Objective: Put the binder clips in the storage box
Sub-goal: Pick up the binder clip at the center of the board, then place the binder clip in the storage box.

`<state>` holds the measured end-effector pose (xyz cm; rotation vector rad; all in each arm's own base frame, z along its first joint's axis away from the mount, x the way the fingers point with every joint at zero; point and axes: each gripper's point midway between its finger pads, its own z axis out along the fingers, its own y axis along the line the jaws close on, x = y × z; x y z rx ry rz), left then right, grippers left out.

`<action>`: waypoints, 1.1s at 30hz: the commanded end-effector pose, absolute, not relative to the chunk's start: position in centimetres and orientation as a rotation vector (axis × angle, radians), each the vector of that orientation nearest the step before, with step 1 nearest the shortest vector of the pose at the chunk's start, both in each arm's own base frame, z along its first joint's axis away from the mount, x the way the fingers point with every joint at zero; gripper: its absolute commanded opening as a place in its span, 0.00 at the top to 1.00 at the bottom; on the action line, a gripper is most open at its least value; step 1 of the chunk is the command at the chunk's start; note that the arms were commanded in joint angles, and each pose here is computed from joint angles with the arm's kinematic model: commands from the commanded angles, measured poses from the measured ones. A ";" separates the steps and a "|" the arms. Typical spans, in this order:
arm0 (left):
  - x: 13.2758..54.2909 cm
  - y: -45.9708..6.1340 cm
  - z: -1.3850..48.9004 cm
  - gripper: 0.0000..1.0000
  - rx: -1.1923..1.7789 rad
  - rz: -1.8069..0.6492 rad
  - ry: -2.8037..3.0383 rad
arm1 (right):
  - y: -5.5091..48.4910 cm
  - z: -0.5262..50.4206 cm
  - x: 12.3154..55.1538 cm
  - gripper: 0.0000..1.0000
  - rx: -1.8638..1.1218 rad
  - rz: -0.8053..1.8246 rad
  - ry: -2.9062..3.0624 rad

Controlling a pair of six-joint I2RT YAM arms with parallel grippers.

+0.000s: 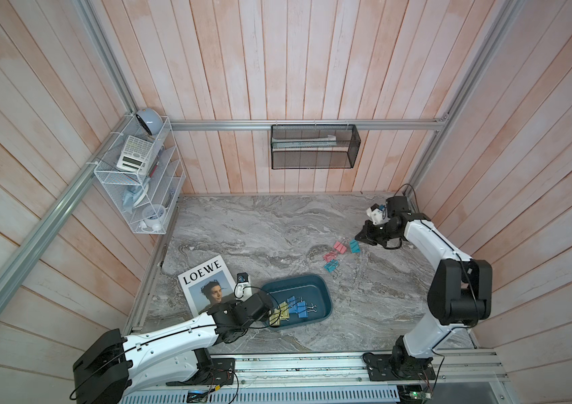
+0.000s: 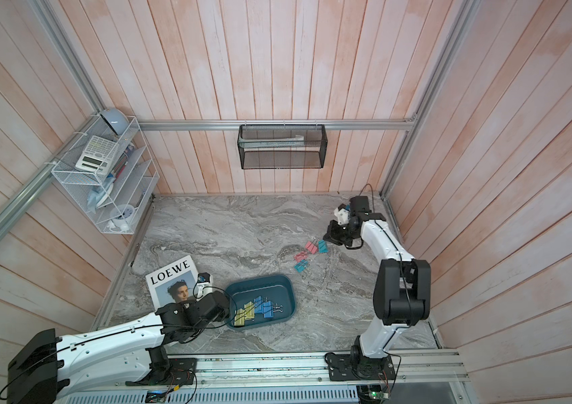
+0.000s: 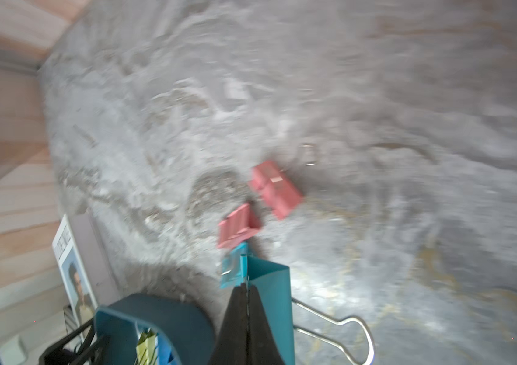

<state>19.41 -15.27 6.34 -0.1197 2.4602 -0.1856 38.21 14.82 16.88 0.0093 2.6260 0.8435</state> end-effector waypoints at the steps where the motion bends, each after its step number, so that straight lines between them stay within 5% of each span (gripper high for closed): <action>1: 18.8 -14.6 5.8 0.18 -0.120 -0.166 2.493 | 21.5 18.0 33.8 1.00 -0.106 0.927 2.643; 17: 18.9 -14.4 6.2 0.18 -0.129 -0.183 2.470 | 37.2 13.9 27.7 1.00 -0.238 1.208 2.625; 33: 18.8 -14.3 6.0 0.18 -0.129 -0.183 2.474 | 39.8 9.2 22.9 1.00 -0.231 1.179 2.745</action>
